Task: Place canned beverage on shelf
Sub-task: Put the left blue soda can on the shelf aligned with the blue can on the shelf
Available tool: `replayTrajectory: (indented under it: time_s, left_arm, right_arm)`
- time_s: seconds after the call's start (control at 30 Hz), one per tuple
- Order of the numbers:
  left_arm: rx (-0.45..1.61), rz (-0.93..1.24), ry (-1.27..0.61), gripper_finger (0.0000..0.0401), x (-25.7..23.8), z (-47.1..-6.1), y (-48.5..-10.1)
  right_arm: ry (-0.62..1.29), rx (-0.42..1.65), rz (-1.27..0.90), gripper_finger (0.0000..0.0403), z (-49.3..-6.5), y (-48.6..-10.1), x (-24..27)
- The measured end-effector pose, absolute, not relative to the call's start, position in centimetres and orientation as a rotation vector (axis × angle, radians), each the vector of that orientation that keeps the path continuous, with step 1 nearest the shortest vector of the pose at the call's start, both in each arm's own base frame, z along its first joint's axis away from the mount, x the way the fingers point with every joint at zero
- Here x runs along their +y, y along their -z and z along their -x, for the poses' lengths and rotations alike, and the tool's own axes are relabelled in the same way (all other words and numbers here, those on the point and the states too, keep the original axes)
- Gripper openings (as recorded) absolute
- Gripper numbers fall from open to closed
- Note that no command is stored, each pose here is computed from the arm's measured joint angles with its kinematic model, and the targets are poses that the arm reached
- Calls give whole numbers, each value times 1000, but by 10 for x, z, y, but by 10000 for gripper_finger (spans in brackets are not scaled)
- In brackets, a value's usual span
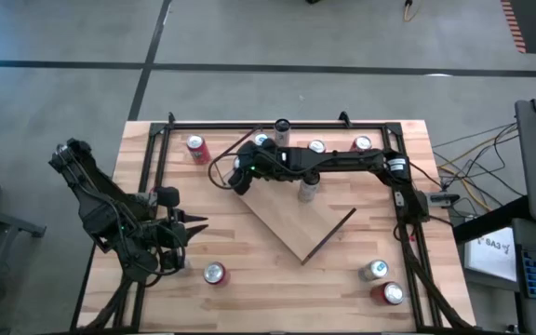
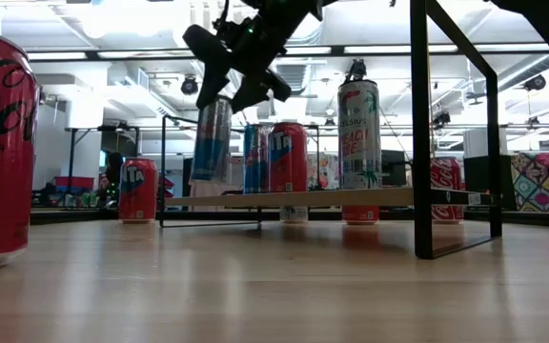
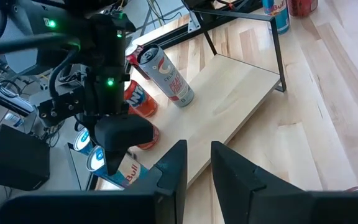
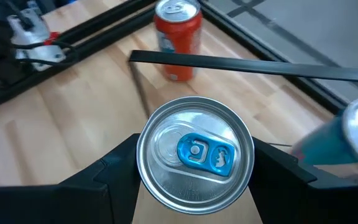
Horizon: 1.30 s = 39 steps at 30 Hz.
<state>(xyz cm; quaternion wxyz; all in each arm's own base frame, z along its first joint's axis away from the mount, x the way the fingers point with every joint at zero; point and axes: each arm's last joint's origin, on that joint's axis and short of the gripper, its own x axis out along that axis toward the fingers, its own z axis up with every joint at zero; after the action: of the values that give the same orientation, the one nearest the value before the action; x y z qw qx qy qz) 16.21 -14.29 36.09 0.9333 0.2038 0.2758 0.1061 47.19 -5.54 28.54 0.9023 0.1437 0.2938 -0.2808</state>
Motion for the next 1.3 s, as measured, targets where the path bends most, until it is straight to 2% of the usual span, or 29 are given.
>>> replayTrajectory:
  time_s: [1.3]
  left_arm:
    - [586, -438, -223, 57, -143, -162, -350]
  right_arm:
    - [731, 634, -362, 231, -463, -280, -74]
